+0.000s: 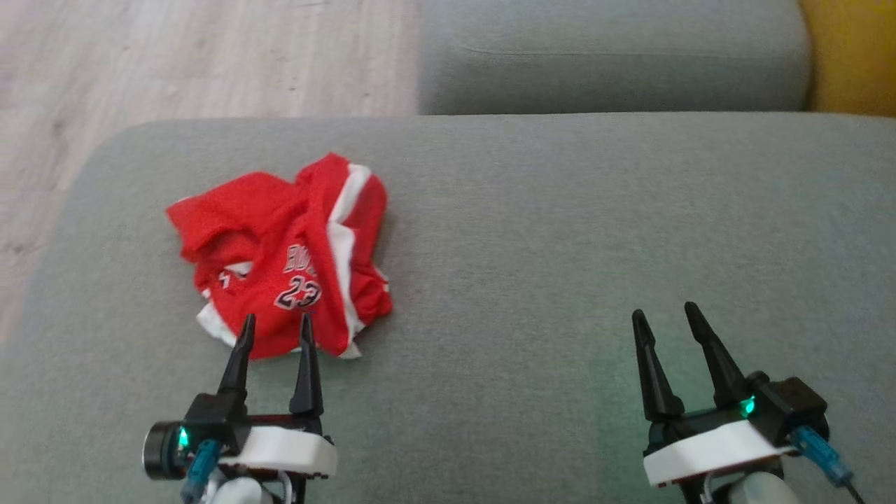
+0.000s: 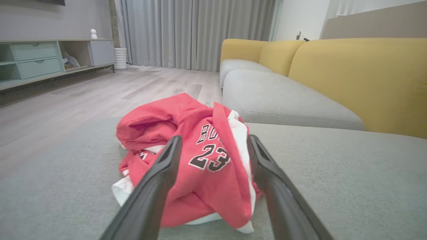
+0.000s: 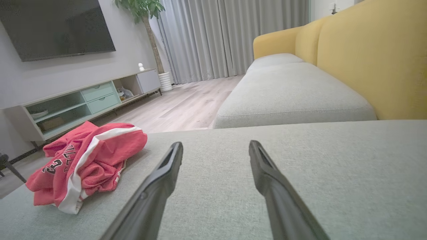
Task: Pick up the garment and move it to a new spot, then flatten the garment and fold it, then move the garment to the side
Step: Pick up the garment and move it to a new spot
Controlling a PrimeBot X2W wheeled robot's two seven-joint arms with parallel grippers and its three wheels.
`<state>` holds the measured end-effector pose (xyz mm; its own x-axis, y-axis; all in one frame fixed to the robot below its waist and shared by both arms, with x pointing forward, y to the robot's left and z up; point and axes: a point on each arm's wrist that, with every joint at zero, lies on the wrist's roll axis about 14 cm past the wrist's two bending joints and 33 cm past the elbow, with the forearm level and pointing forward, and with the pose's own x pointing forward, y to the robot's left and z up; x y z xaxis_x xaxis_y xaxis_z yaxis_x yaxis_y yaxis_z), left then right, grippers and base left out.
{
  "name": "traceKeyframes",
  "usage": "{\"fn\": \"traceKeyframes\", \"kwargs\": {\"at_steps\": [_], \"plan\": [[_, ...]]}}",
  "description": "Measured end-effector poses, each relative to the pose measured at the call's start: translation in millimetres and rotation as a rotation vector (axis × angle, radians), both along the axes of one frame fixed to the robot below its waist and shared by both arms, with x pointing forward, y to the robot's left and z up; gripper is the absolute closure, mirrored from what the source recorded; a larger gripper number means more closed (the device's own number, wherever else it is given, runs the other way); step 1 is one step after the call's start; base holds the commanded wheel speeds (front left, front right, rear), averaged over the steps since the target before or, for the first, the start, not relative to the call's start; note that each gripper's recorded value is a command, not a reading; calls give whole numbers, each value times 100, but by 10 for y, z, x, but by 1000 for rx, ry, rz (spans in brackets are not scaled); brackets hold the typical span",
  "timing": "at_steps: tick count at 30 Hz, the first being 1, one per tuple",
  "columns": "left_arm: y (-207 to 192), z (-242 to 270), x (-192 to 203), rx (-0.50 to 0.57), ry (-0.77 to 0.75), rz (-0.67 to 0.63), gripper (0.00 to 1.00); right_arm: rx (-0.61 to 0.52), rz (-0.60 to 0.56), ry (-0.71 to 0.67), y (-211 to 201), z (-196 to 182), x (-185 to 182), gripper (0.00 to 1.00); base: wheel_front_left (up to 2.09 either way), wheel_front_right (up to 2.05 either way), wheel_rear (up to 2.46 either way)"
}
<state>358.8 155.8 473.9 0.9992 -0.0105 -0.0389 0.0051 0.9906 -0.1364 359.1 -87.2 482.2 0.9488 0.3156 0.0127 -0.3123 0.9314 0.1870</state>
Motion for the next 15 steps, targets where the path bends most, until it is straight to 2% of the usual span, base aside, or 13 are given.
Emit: {"fn": "traceKeyframes", "kwargs": {"at_steps": [15], "plan": [[604, 17, -392, 21, -6, 198, 0, 22, 234, -22, 755, 93, -13, 0, 0, 0, 0]]}}
